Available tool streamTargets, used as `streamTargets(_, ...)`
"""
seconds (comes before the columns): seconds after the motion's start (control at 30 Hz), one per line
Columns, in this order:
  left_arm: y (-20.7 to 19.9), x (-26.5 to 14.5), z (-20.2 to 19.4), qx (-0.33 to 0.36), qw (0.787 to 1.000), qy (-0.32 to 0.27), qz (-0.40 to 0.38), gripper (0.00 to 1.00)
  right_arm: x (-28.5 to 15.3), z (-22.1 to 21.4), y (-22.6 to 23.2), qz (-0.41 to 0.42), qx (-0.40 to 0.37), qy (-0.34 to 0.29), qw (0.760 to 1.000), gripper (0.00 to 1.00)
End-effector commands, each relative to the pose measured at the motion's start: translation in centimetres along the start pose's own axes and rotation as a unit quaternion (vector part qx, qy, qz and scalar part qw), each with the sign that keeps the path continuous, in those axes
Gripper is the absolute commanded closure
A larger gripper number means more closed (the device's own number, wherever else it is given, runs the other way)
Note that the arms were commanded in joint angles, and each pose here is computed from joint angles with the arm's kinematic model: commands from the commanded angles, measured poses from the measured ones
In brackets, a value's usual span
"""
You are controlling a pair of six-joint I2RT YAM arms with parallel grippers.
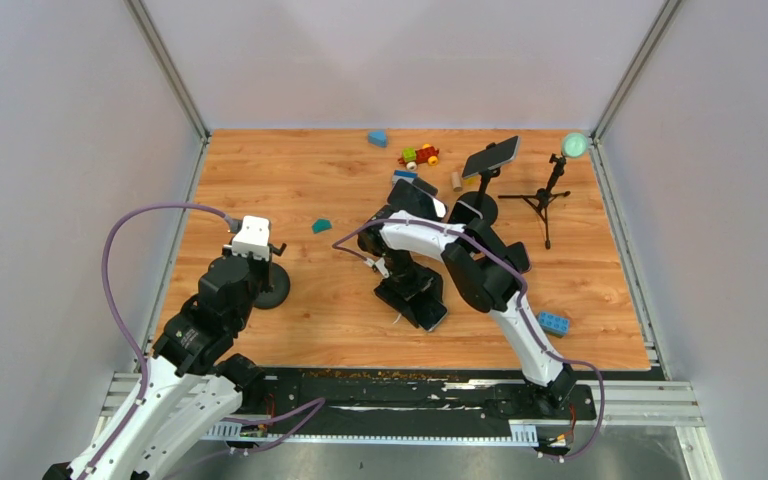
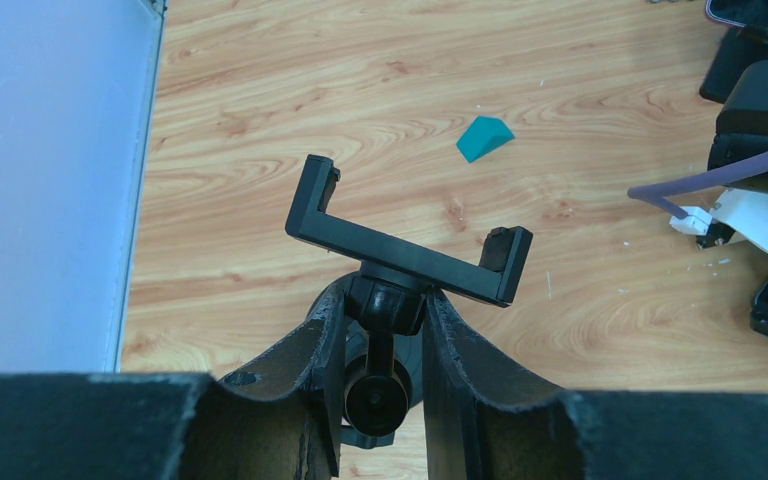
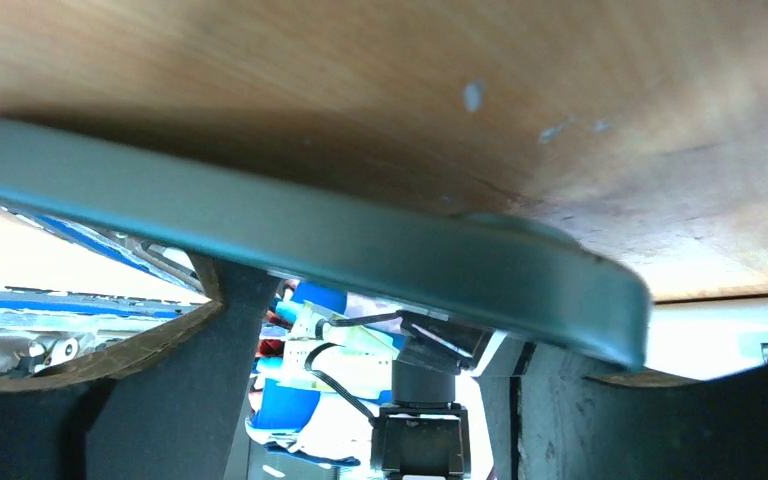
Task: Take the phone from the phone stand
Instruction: Place the phone at the center of the board.
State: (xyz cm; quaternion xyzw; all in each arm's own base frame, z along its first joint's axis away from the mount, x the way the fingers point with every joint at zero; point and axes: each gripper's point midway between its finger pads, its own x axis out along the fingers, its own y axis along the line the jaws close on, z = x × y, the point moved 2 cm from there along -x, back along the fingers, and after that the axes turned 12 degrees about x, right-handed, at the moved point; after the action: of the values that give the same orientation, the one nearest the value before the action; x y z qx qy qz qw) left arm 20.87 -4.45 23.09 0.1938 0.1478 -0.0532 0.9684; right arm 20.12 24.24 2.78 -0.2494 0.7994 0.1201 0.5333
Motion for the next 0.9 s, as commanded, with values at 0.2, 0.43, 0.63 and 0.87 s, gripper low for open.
streamTargets(0.2, 1.1, -0.1, 1.9, -0.010, 0.999, -0.037, 0.024, 1.00, 3.7, 7.0, 0.4, -0.019, 0.002, -0.128, 0.992, 0.14)
streamTargets(0.43, 1.1, -0.1, 1.9, -0.010, 0.999, -0.037, 0.026, 1.00, 1.5, 7.8, 0.3, -0.030, -0.004, -0.180, 0.983, 0.11)
streamTargets(0.63, 1.1, -0.1, 1.9, -0.009, 0.999, -0.036, 0.025, 1.00, -2.4, 8.7, 0.1, -0.044, -0.002, -0.251, 0.967, 0.11)
streamTargets(0.87, 1.1, 0.0, 1.9, -0.009, 0.999, -0.035, 0.025, 1.00, -8.3, 8.7, 1.3, 0.011, 0.005, -0.349, 0.937, 0.11)
